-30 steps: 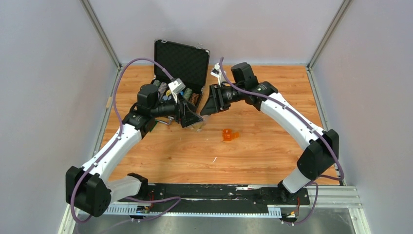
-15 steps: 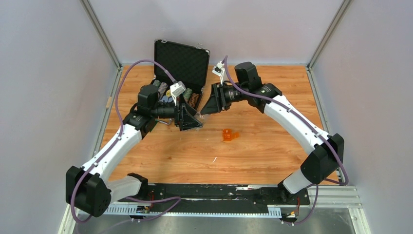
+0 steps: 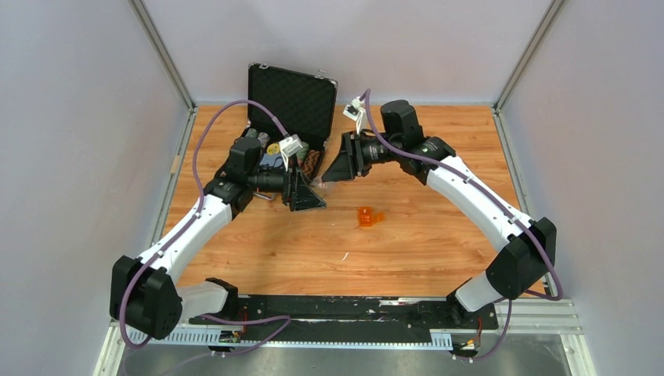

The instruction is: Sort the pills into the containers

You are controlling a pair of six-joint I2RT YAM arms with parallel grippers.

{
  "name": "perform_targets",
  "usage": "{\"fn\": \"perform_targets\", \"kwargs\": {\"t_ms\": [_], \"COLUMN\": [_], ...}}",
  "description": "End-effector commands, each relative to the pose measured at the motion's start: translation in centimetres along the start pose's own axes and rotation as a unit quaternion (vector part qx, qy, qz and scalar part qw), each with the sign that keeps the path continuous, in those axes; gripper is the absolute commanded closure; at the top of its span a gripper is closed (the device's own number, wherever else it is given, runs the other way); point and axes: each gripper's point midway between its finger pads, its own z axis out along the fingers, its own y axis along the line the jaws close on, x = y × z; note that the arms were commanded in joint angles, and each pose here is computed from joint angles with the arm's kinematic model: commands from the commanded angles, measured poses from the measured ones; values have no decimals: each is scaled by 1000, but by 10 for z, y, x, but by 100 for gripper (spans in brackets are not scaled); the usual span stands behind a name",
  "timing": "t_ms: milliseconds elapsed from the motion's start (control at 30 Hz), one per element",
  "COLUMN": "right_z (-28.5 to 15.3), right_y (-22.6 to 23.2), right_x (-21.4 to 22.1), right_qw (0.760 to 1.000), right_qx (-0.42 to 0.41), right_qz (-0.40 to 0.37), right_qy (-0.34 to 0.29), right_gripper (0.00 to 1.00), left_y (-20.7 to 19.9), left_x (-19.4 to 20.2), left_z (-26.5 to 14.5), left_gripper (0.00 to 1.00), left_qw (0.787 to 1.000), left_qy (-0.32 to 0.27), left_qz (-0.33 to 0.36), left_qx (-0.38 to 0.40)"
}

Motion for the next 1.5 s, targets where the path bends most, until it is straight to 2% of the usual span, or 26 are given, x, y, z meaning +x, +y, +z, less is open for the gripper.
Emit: {"fn": "perform_targets", "kwargs": {"t_ms": [0, 100, 167, 200, 333, 400, 500, 767, 867, 933, 967, 1033, 1067, 1100, 1167, 1300, 1467], "right_z": [-12, -16, -18, -18, -18, -17, -16, -13, -11, -10, -10, -9, -8, -8, -7, -10, -7], "right_y": [23, 26, 26, 25, 25, 25, 24, 23, 21, 18, 14, 8, 4, -1, -8, -15, -25], "right_x": [-12, -12, -10, -9, -5, -4, -4, -7, -7, -9, -11, -17, -22, -28, -43, -61, -66], "right_qw": [999, 998, 998, 998, 997, 997, 997, 996, 996, 997, 998, 998, 998, 997, 991, 975, 961], "right_qx": [-42, -58, -66, -68, -73, -78, -78, -87, -84, -74, -62, -35, -17, 1, 43, 106, 126], "right_qz": [-21, -8, 0, 3, 9, 8, 9, 13, 18, 23, 29, 39, 51, 61, 78, 99, 153], "right_qy": [-20, -14, -9, -6, 1, 4, 5, 11, 12, 7, 0, -17, -32, -52, -99, -171, -194], "right_gripper": [72, 72, 71, 71, 71, 71, 71, 71, 70, 69, 63, 44, 32, 24, 12, 14, 24], "left_y": [-16, -25, -29, -29, -33, -33, -35, -31, -29, -28, -28, -27, -24, -23, -21, -10, -9], "left_x": [-18, -19, -19, -18, -19, -20, -21, -18, -21, -25, -28, -32, -33, -36, -42, -60, -80], "left_z": [-2, -5, -7, -7, -9, -9, -9, -6, -6, -5, -4, -3, -2, -2, -3, -7, -13], "left_gripper": [27, 36, 36, 35, 16, 13, 14, 35, 47, 60, 68, 79, 81, 86, 92, 99, 100], "left_qw": [999, 997, 996, 996, 995, 994, 994, 995, 995, 996, 996, 997, 997, 997, 997, 994, 987], "left_qy": [-10, -11, -13, -14, -21, -22, -21, -17, -22, -25, -26, -27, -30, -33, -46, -86, -138], "left_qz": [40, 61, 70, 73, 86, 88, 90, 75, 75, 69, 67, 59, 58, 56, 58, 56, 49], "left_qx": [29, 45, 49, 48, 52, 52, 59, 61, 56, 53, 53, 51, 44, 40, 24, -36, -68]}}
